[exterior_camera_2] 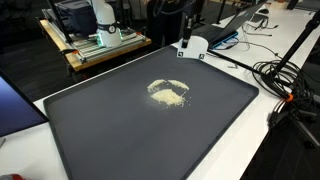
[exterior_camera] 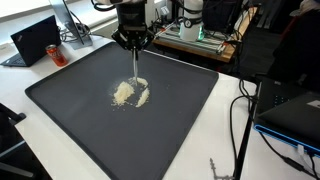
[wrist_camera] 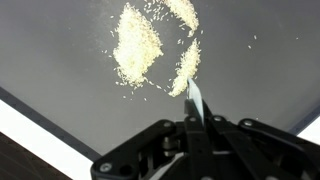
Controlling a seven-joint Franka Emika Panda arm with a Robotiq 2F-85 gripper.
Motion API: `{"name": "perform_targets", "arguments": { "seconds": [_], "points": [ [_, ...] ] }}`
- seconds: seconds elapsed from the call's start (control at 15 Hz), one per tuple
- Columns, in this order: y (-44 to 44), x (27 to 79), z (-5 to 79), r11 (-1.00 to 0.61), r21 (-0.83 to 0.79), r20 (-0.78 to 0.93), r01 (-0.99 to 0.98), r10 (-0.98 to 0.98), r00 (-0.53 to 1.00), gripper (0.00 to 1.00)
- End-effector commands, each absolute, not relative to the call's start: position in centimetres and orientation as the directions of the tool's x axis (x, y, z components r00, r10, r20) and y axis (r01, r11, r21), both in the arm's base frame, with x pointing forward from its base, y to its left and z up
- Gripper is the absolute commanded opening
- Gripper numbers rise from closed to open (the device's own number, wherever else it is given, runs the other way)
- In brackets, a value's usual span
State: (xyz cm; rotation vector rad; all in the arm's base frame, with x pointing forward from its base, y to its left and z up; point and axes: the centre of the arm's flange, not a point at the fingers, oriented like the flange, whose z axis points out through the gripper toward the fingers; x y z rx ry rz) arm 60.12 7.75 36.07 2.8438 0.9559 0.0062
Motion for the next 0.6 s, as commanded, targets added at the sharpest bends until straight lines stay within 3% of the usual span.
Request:
{"name": "perform_targets", "arguments": {
  "seconds": [0.0, 0.53],
  "points": [
    [7.2, 62.4, 36.3, -0.823, 0.107, -0.049, 0.558, 0.556, 0.83, 0.01],
    [3.1, 64.6, 36.9, -0.899, 0.001, -0.022, 0.439, 0.439, 0.898, 0.01]
  ]
}}
